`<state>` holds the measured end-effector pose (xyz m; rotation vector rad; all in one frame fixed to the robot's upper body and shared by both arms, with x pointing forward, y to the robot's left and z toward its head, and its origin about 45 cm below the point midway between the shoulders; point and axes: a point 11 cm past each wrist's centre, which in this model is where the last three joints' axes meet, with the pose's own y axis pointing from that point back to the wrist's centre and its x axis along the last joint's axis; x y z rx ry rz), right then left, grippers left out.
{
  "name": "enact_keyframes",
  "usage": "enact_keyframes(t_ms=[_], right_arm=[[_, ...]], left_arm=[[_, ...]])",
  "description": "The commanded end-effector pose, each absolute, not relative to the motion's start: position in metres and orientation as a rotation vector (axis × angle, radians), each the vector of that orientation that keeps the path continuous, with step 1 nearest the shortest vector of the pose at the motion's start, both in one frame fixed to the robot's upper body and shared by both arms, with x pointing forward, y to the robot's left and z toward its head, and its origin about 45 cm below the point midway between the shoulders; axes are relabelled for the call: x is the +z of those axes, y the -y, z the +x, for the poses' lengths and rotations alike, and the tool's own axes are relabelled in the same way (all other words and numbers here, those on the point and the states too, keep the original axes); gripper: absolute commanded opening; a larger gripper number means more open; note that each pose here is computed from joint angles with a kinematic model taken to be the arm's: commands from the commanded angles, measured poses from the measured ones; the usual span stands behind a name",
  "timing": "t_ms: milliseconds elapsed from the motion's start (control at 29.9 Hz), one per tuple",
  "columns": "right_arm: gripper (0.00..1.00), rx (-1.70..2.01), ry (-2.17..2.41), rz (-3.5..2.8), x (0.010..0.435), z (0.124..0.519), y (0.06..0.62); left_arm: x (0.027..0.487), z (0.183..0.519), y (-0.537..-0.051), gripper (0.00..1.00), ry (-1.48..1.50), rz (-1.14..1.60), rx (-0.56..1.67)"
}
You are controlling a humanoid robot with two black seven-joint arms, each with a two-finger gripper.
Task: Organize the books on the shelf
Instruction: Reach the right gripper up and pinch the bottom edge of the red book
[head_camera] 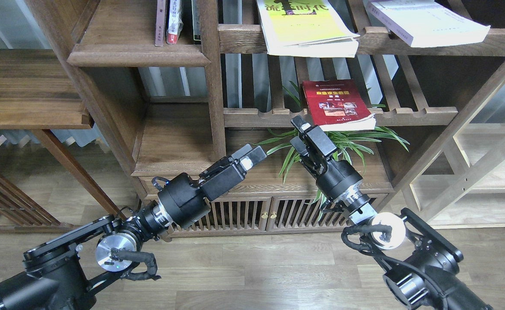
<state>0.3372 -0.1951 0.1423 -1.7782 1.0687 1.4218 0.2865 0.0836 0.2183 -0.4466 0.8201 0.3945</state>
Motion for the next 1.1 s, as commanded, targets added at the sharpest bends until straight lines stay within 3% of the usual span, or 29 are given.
enact_keyframes(t_ms=[0, 1070], right_arm=[[0.99, 1.455, -1.177, -1.698, 0.131, 0.347, 0.208], [0.97, 1.497, -1.394, -1.286, 0.111, 0.408, 0.264]], left_arm=[[0.219, 0.288, -0.084, 0.99, -0.821, -0.443, 0.394], [0.181, 0.269, -0.096, 0.99, -0.881, -0.379, 0.452]])
